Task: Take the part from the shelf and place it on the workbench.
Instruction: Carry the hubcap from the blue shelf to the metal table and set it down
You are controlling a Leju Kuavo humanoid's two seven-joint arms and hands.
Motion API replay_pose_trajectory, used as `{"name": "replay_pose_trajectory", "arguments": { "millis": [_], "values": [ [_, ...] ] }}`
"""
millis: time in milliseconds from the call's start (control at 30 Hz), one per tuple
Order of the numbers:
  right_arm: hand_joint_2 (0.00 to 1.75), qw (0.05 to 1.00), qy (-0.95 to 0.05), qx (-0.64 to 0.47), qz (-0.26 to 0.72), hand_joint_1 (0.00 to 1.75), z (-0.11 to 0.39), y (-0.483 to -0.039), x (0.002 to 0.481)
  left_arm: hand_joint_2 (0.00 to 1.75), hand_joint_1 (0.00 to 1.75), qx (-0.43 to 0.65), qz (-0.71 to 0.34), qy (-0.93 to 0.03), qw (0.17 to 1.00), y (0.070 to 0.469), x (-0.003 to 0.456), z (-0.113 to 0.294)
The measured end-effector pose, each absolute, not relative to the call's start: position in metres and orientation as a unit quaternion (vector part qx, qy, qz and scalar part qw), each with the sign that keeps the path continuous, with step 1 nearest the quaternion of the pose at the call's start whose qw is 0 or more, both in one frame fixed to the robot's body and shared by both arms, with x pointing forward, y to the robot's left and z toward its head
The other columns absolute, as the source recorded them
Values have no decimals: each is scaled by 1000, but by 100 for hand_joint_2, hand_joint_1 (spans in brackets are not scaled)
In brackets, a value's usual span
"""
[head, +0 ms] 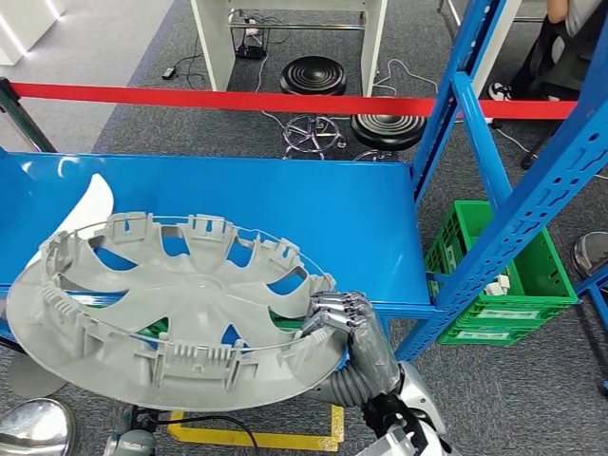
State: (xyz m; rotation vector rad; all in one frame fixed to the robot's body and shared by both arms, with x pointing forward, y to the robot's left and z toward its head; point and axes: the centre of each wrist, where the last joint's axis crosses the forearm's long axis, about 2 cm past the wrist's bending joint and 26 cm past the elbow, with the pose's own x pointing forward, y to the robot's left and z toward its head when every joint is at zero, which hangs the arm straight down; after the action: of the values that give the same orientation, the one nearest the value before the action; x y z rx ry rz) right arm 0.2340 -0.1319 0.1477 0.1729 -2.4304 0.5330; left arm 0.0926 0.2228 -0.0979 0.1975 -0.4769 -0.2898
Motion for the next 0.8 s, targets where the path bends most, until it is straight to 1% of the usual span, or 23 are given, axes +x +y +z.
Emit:
{"name": "replay_pose_trajectory", "arguments": {
  "millis": [567, 733, 800],
  "values": [
    [175, 334, -916, 78, 206, 175, 142, -132, 234, 0, 0, 97, -143, -235, 957, 223, 91, -98],
    [175, 338, -914, 79, 209, 175, 140, -132, 234, 0, 0, 89, -143, -250, 953, 223, 91, -98],
    [175, 341, -913, 77, 210, 175, 139, -133, 235, 87, 0, 79, -144, -262, 951, 222, 91, -98]
  ]
}}
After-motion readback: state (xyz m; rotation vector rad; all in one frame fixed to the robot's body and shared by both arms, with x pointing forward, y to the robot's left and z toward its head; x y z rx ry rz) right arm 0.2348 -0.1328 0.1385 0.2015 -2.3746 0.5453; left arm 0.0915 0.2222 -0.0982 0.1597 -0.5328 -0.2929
